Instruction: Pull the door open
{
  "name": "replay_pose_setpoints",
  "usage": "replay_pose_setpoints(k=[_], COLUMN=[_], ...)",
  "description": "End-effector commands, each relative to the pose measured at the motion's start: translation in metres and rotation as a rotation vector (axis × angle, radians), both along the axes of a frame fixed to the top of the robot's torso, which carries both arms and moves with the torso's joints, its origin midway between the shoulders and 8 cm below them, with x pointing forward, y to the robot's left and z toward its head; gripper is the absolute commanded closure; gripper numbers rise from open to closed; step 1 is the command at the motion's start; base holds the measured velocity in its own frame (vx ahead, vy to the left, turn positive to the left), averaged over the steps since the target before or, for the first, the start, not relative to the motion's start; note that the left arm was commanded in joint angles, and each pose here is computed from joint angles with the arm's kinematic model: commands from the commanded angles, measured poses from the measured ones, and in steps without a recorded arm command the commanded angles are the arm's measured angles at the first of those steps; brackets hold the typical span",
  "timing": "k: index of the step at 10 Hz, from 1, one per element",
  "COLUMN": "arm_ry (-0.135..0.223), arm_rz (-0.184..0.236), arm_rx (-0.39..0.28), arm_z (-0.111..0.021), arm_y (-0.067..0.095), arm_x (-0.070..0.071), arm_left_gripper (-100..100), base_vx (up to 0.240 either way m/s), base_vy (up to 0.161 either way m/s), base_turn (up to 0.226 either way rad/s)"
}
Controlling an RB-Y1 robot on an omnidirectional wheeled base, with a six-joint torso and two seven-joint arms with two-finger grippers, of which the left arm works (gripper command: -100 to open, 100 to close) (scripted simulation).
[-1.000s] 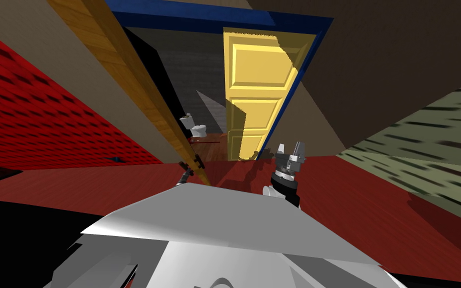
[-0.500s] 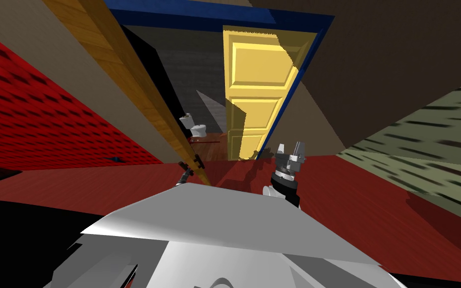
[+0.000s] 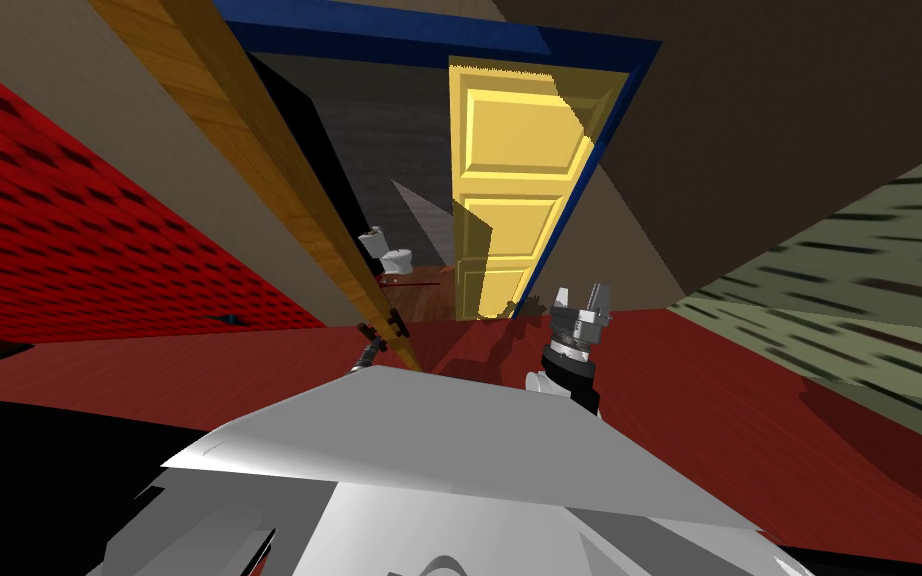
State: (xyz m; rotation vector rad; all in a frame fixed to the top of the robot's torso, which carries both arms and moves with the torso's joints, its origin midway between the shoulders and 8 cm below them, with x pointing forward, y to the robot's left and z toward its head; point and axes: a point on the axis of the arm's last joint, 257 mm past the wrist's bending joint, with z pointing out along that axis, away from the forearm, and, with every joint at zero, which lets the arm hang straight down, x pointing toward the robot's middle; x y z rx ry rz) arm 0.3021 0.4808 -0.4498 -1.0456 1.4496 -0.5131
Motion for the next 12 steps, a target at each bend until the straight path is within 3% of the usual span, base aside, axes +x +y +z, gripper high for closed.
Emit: replay_pose_setpoints(k=[1,7,12], arm_ry=[-0.019,-0.019,-0.021], arm_rz=[0.009,0.009,-0.003], arm_rx=[-0.047,-0.047,-0.055], arm_z=[-0.0002,-0.0002,0.0002], arm_y=[-0.0062,-0.0062,-0.0062], arm_x=[0.0061,0.0061,0.0082], arm_left_gripper=[100,100,100], base_vx=[0.006,0.000,-0.052], base_vy=[-0.001,0.000,0.054], base_turn=[0.013,-0.002,-0.023])
